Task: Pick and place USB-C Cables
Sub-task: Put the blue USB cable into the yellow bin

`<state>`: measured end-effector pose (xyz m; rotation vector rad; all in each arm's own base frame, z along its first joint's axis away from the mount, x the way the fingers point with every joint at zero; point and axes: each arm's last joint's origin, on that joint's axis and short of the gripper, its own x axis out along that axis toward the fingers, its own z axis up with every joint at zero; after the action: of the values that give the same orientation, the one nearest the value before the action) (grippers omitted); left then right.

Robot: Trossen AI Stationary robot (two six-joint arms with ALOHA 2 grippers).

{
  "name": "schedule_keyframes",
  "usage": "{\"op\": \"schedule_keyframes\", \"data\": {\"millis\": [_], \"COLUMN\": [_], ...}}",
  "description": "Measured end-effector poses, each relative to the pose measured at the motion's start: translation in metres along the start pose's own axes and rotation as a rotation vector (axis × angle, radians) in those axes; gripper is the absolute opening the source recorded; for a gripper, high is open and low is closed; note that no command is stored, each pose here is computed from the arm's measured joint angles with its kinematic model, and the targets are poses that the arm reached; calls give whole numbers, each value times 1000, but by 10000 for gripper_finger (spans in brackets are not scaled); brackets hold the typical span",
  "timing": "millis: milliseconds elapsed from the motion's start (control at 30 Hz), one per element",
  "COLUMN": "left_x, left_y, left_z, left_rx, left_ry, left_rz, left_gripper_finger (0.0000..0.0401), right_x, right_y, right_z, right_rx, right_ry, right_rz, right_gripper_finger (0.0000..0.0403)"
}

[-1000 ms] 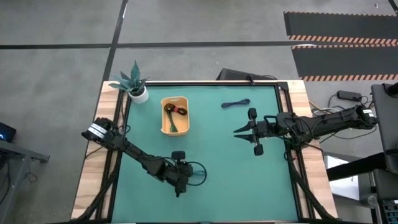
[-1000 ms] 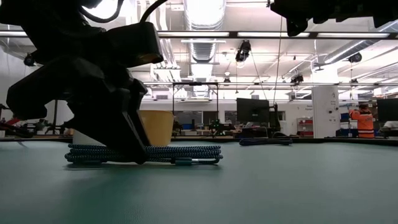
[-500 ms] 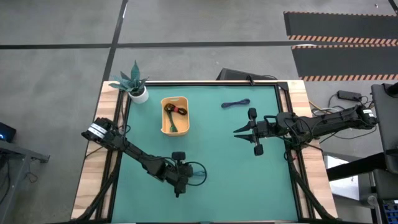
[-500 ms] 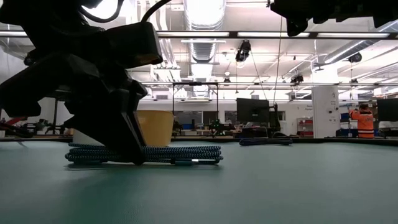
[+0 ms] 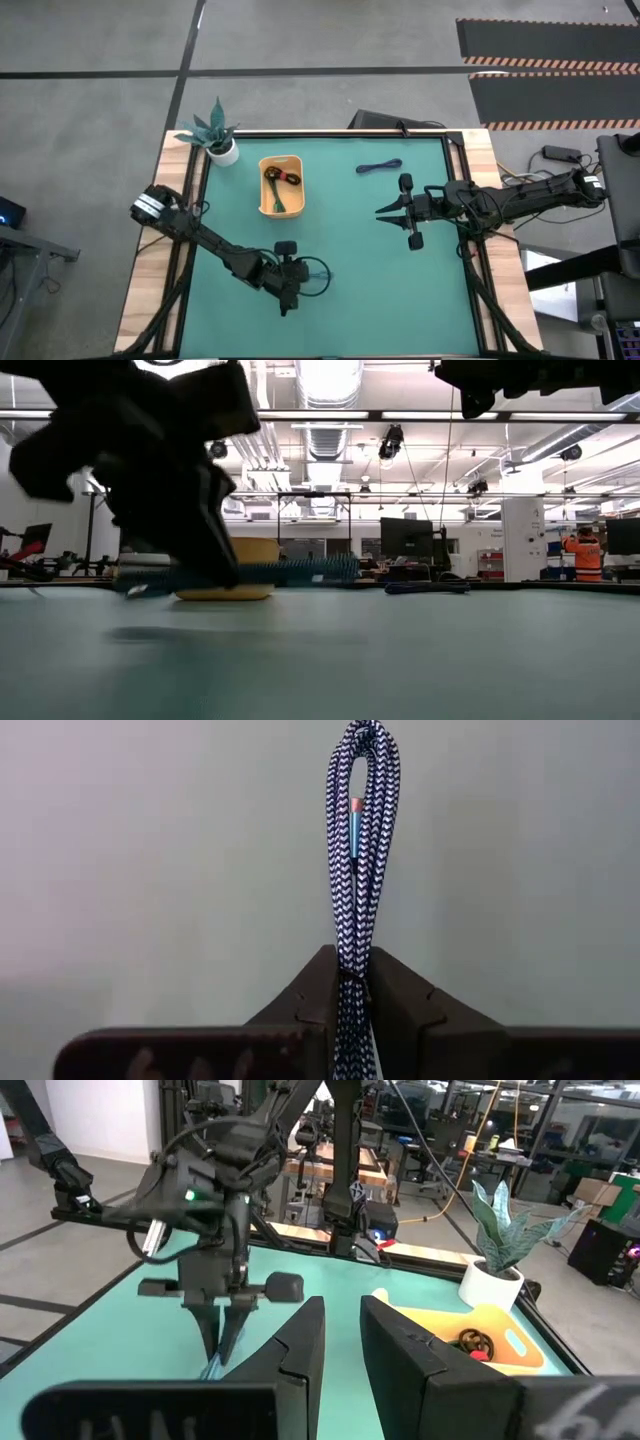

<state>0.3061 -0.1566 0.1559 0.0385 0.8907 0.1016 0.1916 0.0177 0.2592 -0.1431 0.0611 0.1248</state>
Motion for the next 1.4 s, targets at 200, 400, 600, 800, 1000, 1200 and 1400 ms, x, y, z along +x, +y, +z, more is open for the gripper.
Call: {"op": "schedule_keyframes", "data": {"millis": [200, 400, 600, 800, 1000, 1200, 1400], "left_x": [-23, -49, -68, -75, -71, -67, -64], "left_y": [13, 32, 56, 77, 103, 126, 144], "left_z": [13, 28, 38, 43, 42, 34, 33], "left_rx": [-37, -97, -163, -209, -338, -454, -543], "left_ry": [-74, -154, -215, -229, -201, -115, -99], "left_rz": [45, 99, 165, 240, 363, 457, 508], "left_gripper_finger": [24, 24, 23, 23, 28, 30, 31], "right_x": [0, 0, 0, 0, 0, 0, 0], "right_y": [0, 0, 0, 0, 0, 0, 0], "right_z": [0, 0, 0, 0, 0, -1, -1], "right_rx": [1, 1, 2, 1, 1, 1, 0], "right_ry": [1, 3, 3, 5, 5, 5, 5], "right_rz": [0, 0, 0, 0, 0, 0, 0], "right_gripper_finger": [59, 59, 59, 59, 59, 59, 59]}}
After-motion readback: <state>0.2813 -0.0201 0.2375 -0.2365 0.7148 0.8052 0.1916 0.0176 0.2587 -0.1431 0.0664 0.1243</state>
